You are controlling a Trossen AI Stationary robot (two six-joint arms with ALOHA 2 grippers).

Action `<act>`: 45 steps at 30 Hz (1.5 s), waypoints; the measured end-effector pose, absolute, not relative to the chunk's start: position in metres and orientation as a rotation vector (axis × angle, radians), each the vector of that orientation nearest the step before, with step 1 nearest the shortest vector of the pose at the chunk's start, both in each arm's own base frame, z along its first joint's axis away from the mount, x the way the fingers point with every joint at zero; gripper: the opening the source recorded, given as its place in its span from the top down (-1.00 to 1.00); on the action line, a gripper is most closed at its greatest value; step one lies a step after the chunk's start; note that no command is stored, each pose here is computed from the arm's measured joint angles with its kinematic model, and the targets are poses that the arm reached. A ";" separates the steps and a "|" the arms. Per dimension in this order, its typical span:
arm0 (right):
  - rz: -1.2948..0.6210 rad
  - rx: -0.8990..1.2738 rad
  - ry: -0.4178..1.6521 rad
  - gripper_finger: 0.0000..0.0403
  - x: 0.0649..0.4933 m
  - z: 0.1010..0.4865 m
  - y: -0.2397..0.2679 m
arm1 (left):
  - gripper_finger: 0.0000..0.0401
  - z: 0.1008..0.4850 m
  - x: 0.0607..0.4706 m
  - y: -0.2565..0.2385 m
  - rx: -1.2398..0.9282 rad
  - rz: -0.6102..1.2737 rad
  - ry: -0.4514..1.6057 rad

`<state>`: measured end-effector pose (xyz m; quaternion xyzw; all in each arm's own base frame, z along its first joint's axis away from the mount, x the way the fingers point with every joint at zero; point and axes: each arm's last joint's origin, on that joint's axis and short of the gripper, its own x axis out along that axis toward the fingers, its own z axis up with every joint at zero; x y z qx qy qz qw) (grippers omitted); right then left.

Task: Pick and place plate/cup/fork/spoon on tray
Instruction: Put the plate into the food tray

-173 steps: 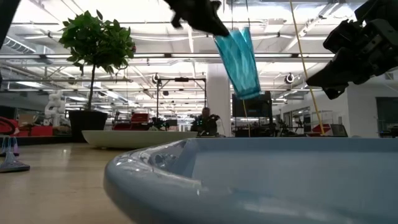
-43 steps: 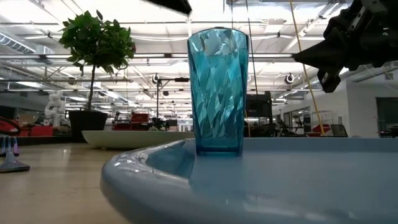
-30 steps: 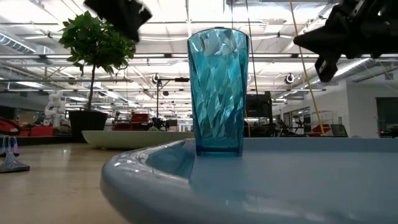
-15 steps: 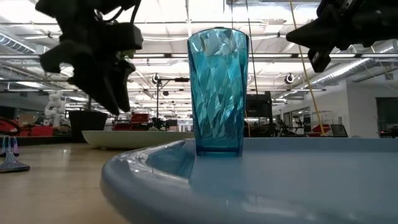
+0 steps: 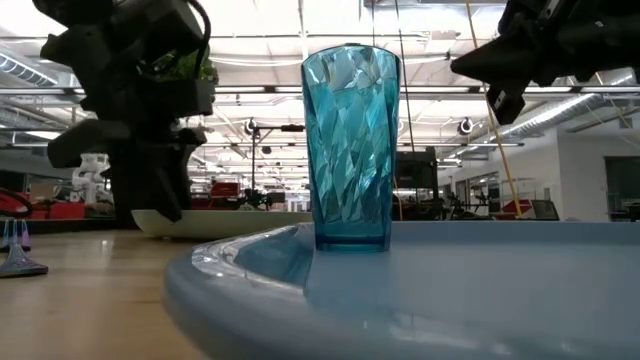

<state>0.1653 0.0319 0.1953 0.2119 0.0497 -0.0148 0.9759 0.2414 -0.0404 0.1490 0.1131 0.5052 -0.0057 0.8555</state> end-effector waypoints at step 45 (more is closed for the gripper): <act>-0.167 -0.306 0.608 0.55 0.297 0.348 0.044 | 0.96 0.310 0.302 -0.016 0.922 0.050 0.814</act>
